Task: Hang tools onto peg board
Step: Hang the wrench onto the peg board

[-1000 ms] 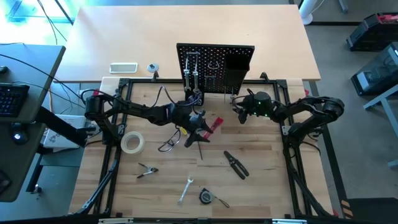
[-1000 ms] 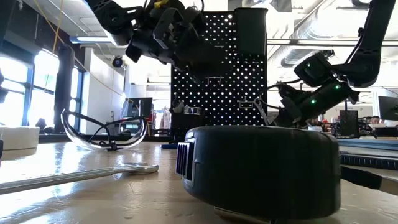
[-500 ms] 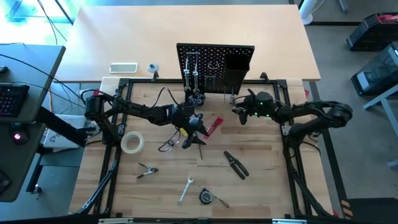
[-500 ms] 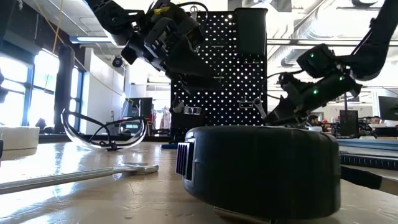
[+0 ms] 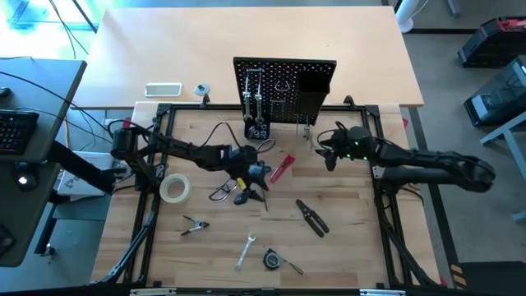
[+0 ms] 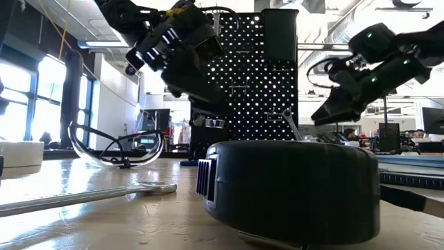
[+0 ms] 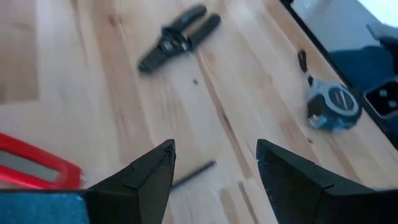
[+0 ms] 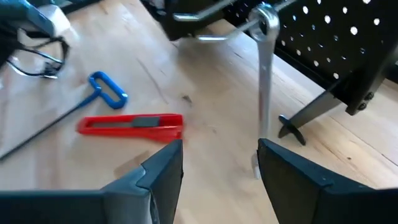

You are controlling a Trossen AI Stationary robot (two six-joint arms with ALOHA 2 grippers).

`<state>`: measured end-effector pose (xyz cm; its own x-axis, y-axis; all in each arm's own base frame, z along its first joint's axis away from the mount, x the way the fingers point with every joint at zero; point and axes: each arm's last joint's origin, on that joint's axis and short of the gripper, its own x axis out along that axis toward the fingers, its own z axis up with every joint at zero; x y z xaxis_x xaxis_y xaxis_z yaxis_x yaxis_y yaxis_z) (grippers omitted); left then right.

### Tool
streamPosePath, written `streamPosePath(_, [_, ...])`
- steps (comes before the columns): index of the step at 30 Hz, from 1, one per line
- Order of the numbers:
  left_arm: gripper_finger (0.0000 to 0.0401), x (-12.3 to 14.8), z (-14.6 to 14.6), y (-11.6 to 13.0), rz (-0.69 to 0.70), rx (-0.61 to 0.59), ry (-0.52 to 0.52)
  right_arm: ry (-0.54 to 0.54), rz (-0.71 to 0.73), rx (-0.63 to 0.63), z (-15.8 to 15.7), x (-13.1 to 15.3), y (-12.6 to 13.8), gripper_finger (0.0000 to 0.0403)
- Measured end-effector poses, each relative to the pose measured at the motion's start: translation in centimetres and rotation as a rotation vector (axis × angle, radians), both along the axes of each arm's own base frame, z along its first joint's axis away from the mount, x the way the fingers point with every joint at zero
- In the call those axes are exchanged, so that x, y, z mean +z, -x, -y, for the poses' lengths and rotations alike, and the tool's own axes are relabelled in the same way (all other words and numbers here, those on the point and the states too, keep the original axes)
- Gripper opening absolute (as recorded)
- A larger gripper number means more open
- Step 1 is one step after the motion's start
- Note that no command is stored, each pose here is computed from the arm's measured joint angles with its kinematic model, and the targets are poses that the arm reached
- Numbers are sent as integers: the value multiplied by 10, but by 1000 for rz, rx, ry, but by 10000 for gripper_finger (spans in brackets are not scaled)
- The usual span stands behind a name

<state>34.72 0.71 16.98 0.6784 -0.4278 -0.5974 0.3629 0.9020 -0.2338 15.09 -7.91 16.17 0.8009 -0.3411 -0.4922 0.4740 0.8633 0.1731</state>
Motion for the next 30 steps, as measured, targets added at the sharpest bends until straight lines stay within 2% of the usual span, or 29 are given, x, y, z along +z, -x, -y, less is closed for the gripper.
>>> streamPosePath(7, [218, -8, 33, 8, -115, -43, -60, -27, 54, 63, -25, 12, 4, 200])
streamPosePath(12, [218, -14, 72, 19, -183, -94, -176, -85, 68, 167, -46, 12, -2, 200])
streamPosePath(18, [218, -15, 127, 35, -169, -181, -268, -96, 105, 261, -77, 14, -9, 200])
streamPosePath(25, [218, -15, 174, 57, -124, -152, -403, -38, 196, 323, -111, 18, -19, 200])
streamPosePath(27, [218, -16, 183, 62, -129, -133, -394, -31, 204, 345, -120, 15, -22, 200])
streamPosePath(30, [218, -16, 188, 65, -168, -47, -312, -22, 201, 369, -131, 10, -27, 200])
